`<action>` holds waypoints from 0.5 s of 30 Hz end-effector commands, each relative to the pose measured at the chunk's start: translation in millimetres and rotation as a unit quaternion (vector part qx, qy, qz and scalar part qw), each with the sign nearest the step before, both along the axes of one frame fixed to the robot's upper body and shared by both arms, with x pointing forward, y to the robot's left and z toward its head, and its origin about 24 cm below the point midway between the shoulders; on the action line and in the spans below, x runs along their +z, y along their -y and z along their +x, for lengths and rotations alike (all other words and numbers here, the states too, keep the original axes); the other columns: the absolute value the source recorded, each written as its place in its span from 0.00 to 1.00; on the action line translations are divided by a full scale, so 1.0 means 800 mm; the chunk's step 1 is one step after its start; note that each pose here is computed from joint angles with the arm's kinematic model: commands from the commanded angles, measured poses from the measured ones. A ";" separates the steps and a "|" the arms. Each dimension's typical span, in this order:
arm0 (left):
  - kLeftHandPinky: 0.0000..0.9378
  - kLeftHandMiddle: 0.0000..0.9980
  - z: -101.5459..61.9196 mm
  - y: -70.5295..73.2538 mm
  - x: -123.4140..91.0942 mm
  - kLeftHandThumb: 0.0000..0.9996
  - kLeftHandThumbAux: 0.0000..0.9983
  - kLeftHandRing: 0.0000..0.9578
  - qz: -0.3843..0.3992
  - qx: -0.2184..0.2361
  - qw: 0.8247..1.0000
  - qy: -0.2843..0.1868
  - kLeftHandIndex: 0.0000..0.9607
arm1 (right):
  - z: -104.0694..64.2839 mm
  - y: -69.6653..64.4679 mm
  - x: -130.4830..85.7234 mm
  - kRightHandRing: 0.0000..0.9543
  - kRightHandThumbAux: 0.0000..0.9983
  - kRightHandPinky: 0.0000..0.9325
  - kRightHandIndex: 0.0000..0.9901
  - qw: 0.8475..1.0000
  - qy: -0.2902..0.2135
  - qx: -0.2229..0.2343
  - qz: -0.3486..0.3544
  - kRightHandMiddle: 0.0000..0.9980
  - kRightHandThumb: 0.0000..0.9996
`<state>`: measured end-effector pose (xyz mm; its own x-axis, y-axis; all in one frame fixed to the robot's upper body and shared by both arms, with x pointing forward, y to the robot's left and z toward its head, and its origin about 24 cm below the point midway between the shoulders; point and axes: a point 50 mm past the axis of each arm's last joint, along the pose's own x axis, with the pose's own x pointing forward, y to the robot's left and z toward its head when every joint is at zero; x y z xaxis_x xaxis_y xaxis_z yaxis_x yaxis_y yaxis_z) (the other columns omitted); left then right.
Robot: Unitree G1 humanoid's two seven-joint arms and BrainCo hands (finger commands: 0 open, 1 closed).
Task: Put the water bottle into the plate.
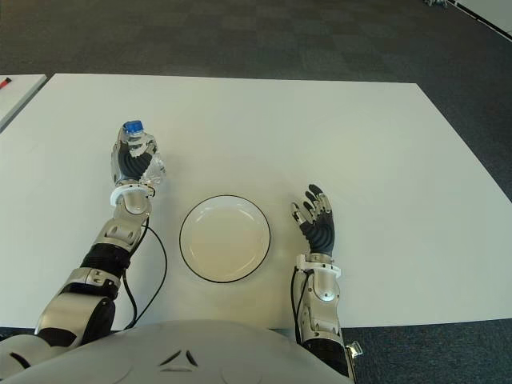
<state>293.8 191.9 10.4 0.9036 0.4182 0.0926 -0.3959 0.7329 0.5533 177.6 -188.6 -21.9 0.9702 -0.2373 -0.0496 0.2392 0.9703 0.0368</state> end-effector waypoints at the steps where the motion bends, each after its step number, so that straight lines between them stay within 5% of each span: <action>1: 0.41 0.32 0.000 -0.003 -0.002 0.78 0.57 0.36 0.013 -0.002 1.000 -0.001 0.18 | -0.013 0.002 -0.019 0.13 0.81 0.17 0.14 0.999 -0.049 -0.007 0.012 0.14 0.43; 15: 0.47 0.35 0.001 -0.005 -0.003 0.77 0.54 0.41 0.014 -0.009 1.000 -0.001 0.19 | -0.012 0.001 -0.019 0.13 0.83 0.17 0.16 0.999 -0.045 -0.009 0.021 0.15 0.45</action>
